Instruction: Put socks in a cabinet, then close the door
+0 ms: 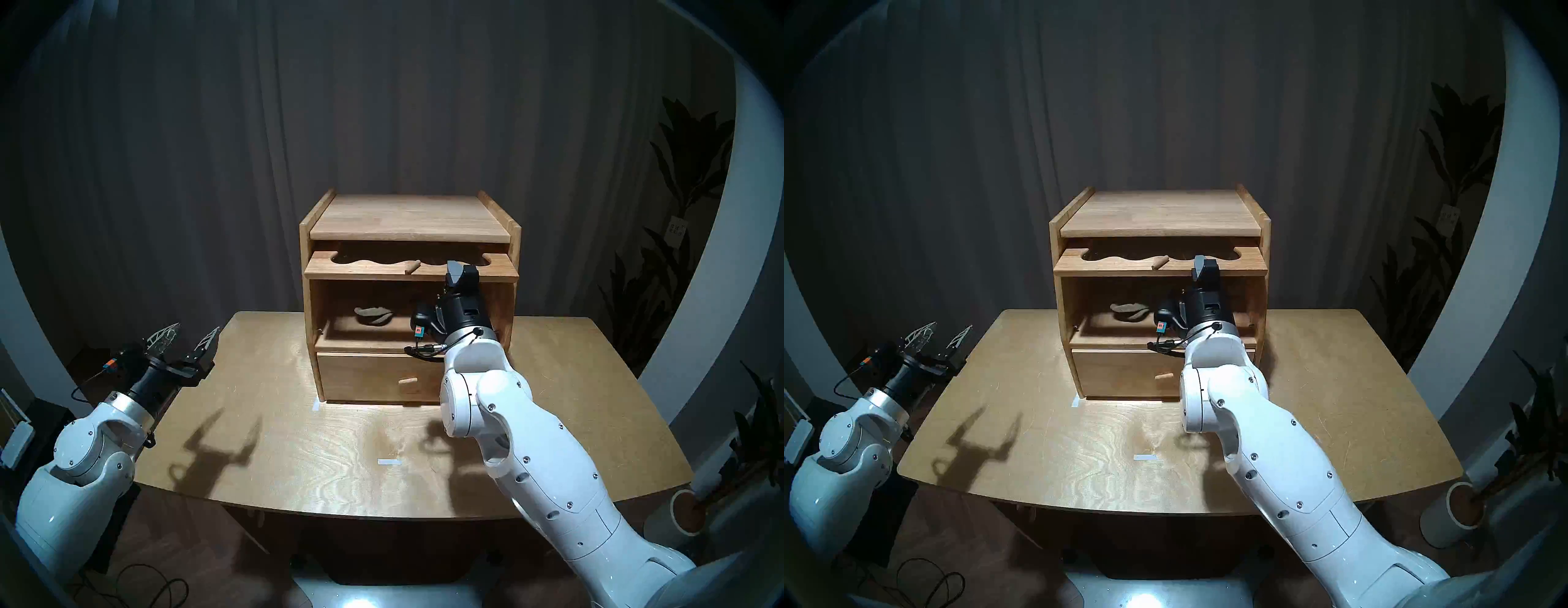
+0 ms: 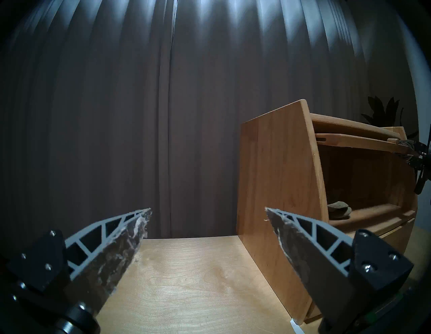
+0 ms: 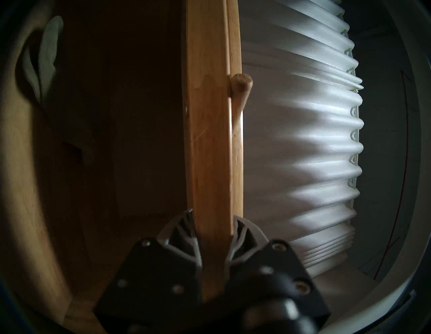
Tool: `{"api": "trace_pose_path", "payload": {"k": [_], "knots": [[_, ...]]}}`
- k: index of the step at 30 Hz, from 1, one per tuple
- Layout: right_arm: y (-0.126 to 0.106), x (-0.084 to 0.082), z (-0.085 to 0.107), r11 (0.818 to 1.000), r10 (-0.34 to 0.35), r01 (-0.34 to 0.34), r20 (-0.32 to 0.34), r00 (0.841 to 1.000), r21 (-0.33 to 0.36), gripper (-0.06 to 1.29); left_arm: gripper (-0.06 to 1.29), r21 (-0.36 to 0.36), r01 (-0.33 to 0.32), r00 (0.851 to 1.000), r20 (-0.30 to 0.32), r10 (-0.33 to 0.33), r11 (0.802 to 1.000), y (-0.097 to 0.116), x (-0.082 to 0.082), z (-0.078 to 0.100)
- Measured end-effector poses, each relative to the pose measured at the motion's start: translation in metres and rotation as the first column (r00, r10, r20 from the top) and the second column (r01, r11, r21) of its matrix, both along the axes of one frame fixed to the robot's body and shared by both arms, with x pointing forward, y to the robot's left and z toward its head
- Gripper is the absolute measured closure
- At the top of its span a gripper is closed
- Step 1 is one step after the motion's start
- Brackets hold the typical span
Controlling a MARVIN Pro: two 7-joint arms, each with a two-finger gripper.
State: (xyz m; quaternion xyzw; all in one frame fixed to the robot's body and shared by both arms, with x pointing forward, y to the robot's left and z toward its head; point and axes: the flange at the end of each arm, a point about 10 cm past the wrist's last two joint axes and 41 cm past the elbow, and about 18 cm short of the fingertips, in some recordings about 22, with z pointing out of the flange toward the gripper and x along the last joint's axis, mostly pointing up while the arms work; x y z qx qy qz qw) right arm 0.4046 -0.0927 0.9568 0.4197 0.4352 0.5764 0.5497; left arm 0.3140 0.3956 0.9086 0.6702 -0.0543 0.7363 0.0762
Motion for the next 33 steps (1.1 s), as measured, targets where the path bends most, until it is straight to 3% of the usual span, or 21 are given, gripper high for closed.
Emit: {"api": "trace_pose_path", "payload": {"k": [17,33], "knots": [[0.014,-0.045,-0.010,0.999,0.020,-0.020,0.019,1.000,-0.040,1.14,-0.02,0.000,0.000,1.000,0.000,0.000,1.000,0.000,0.000,0.000],[0.015,-0.097,-0.020,0.998,0.022,-0.021,0.016,1.000,-0.056,1.15,-0.02,-0.001,0.000,1.000,0.000,0.000,1.000,0.000,0.000,0.000]]}}
